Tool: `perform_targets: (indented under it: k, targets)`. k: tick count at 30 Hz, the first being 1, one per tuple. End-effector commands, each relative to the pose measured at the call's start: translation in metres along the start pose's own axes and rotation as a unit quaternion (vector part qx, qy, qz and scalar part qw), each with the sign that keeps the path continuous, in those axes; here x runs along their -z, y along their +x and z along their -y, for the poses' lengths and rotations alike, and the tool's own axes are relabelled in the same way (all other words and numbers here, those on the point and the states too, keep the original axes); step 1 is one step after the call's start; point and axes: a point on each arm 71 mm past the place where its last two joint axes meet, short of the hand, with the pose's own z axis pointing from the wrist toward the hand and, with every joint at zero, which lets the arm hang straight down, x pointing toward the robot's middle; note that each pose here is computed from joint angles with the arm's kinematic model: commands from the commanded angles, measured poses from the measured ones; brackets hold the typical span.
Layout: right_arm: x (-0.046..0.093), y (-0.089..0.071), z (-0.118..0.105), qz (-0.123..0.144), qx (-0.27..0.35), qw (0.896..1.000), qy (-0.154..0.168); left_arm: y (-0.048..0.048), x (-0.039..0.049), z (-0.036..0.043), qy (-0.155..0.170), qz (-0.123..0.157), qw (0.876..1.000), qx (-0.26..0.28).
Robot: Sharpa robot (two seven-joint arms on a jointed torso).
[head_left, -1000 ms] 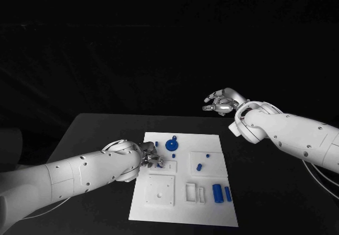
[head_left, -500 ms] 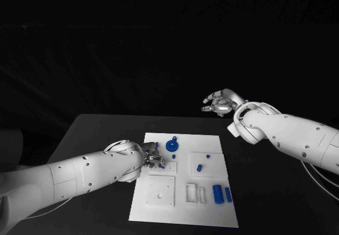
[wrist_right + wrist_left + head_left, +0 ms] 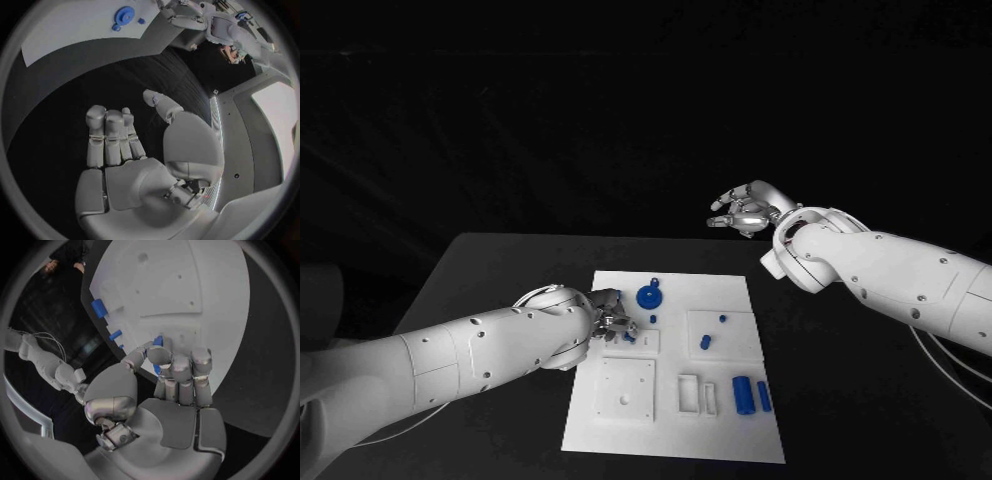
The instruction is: Assemble the parts on the task board
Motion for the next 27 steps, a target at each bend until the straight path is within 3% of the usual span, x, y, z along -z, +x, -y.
perform_targets:
  k: [1,27]
  targets:
    - [-0.0005,0.0024,-0.0021,-0.008,0.001,1.0,-0.004,0.0009,-0.0009,0.0019,0.007,-0.002,1.0,-0.004]
    - [-0.0015,0.0072,-0.0042,-0.016,0.0,1.0,-0.004,0.0066,-0.0038,0.0034,0.009,-0.011,1.0,-0.014]
